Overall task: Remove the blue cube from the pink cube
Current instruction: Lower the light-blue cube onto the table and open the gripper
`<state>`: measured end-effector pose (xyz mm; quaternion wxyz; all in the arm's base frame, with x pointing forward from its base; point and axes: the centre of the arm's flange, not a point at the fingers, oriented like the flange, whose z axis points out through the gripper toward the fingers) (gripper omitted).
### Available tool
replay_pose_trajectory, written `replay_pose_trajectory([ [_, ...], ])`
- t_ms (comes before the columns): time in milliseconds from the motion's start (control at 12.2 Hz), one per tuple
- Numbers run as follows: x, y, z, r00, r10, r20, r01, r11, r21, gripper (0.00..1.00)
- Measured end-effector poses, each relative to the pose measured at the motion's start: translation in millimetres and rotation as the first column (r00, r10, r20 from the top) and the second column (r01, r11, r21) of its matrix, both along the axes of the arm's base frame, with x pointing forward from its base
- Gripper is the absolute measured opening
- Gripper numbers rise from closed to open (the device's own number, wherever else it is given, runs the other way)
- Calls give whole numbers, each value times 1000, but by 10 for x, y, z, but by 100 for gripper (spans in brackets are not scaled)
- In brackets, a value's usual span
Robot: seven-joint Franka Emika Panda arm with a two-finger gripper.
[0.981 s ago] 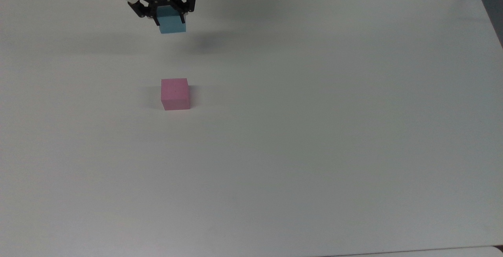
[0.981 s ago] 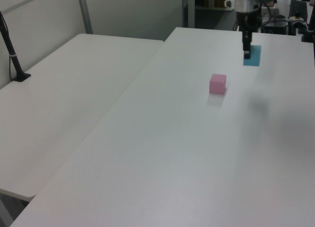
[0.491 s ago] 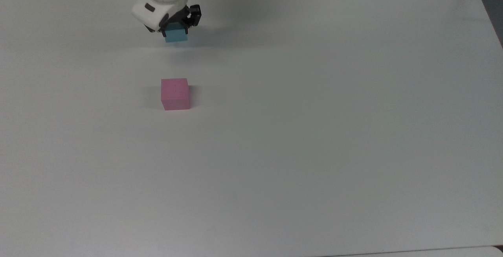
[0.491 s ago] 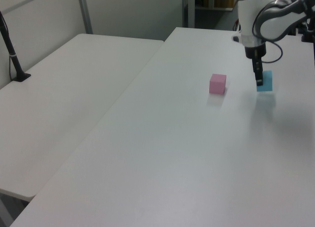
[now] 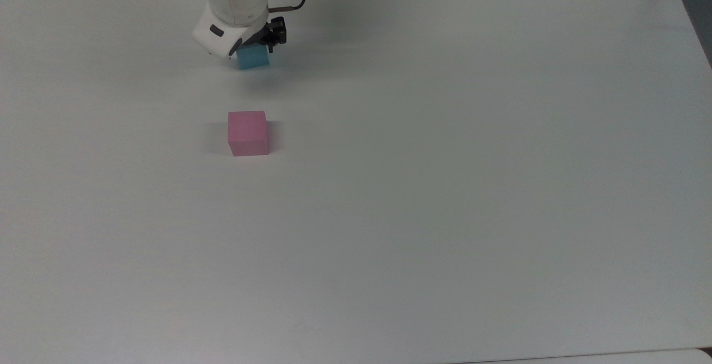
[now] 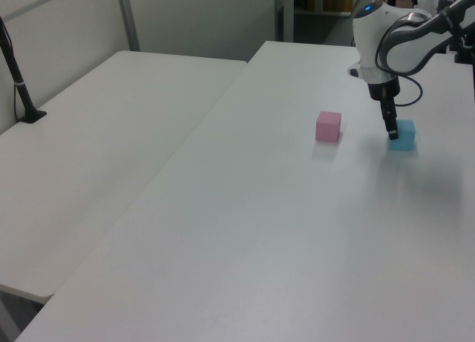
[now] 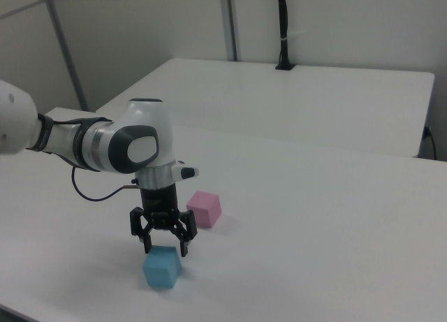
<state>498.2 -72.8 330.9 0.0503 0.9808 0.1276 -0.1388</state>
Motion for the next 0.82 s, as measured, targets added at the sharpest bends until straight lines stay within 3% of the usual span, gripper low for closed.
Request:
replay_pose_trajectory([
  [82, -3, -8, 27, 1000, -3, -8, 3, 1000, 0, 100],
  [245, 77, -36, 379, 1000, -16, 2, 16, 1000, -4, 100],
  [491, 336, -59, 1661, 982, -124, 144, 127, 992, -18, 100],
  [654, 356, 50, 2347, 968, -169, 184, 170, 985, 14, 100],
  [818, 378, 245, 2628, 949, -230, 215, 231, 973, 19, 100],
])
